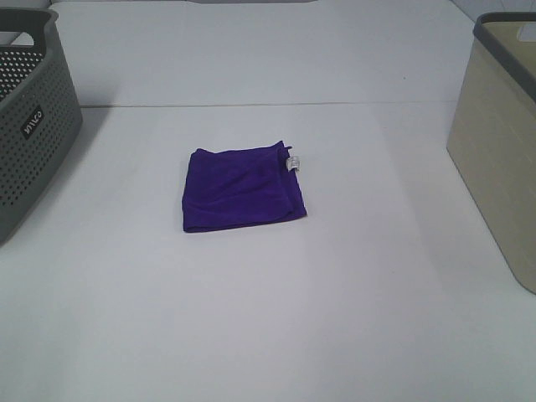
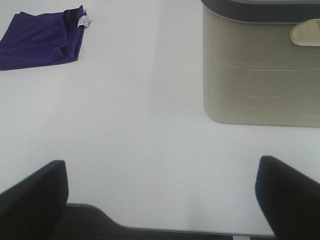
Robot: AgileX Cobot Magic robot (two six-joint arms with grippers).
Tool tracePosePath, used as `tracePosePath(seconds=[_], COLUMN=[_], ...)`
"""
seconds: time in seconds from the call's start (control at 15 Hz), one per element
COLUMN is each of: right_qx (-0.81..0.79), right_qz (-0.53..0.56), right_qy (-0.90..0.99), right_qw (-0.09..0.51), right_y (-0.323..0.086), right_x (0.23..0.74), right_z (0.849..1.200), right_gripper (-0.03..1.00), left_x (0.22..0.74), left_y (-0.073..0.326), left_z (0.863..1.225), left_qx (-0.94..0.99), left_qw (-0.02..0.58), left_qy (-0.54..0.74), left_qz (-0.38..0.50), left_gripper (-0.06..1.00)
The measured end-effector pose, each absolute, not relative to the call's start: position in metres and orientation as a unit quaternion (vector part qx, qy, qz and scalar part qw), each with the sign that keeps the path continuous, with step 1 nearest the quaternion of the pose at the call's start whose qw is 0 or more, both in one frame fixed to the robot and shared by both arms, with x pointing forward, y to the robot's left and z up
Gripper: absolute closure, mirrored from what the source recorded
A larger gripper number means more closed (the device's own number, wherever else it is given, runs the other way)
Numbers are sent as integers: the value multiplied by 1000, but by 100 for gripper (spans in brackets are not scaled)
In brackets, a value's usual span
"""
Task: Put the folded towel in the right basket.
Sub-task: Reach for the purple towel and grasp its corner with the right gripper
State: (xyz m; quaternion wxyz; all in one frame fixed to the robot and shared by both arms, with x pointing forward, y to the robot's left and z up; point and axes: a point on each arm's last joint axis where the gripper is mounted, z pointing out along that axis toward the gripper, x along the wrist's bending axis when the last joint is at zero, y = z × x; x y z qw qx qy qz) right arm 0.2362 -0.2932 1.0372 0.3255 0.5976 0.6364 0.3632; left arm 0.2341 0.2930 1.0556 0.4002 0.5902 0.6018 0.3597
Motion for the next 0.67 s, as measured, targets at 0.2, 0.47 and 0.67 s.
tracePosePath(seconds=[0.2, 0.47, 0.67], right_qx=[598, 598, 598], right_qz=[363, 363, 363], right_qy=[636, 636, 636], right_qw=[326, 326, 326], right_y=[-293, -293, -293], right_x=[236, 236, 236], right_z=[1037, 1037, 1037], right_gripper=[-1, -1, -1], left_x=[234, 234, 234], left_y=[293, 293, 293], left_z=[1056, 1056, 1056], left_qx=[590, 590, 590], left_qw=[400, 400, 400], left_qy=[602, 602, 602], left_qz=[360, 360, 360], left_gripper=[-5, -5, -5])
